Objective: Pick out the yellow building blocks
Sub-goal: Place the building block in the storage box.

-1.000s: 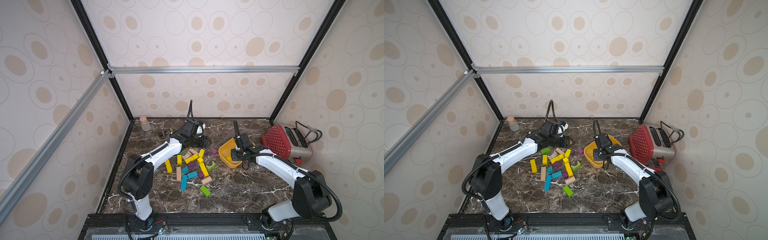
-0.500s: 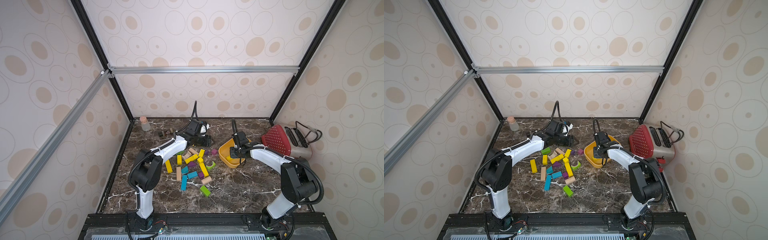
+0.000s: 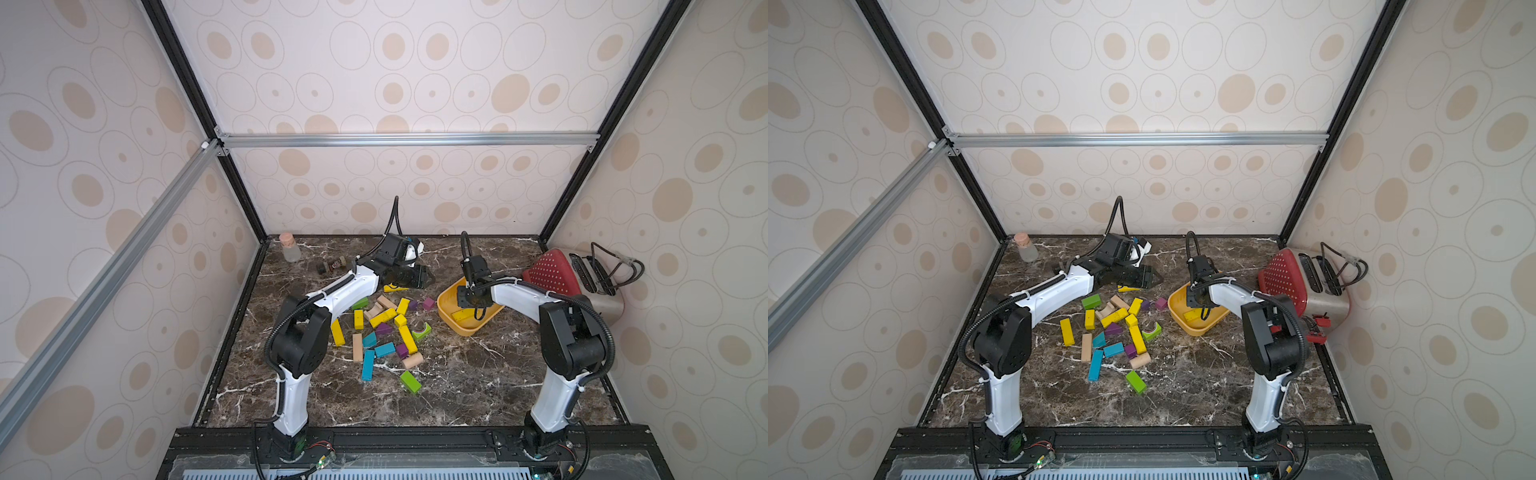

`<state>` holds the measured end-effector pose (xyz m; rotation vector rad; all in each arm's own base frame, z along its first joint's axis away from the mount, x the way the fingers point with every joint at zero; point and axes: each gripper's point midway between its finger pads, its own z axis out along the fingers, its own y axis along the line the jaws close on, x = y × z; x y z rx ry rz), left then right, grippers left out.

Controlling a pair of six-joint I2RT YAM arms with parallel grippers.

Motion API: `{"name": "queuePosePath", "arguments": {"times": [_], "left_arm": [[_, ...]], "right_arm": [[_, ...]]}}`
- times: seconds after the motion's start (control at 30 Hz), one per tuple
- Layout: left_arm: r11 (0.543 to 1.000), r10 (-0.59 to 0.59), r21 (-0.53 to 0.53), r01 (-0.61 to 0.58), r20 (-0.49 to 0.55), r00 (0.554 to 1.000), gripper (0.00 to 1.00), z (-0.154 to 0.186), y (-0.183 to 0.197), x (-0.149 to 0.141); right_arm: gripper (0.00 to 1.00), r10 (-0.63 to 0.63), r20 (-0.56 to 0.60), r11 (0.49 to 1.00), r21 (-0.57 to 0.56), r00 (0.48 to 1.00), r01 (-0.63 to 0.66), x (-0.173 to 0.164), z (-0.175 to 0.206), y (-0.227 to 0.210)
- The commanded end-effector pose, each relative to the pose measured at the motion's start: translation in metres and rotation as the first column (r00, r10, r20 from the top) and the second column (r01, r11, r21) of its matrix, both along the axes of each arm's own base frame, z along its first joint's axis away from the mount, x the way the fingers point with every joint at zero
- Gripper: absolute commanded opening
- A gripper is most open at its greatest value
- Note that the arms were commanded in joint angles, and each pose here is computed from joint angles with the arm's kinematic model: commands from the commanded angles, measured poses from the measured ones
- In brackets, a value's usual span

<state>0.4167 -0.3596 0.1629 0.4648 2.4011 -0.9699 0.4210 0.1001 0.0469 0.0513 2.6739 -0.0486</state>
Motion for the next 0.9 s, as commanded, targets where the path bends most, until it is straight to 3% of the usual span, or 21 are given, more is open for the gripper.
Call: {"name": "queuePosePath", "arguments": {"times": [0.0, 0.2, 0.87], "left_arm": [[1.0, -0.03, 0.001, 0.03, 0.019, 0.999, 0.56, 0.004, -0.006, 0.002], [1.0, -0.025, 0.012, 0.025, 0.015, 1.0, 0.56, 0.001, -0.005, 0.001], [0.999, -0.013, 0.033, 0.013, -0.002, 1.0, 0.57, -0.003, 0.002, -0.004]], "right_arm": [[0.31, -0.011, -0.006, 1.0, 0.008, 1.0, 0.011, 0.004, -0.001, -0.001], [0.41, -0.025, -0.02, 0.999, 0.035, 0.999, 0.025, -0.003, -0.005, 0.0], [0.42, -0.03, 0.048, 0.997, 0.072, 0.998, 0.027, -0.012, 0.022, 0.0]]}}
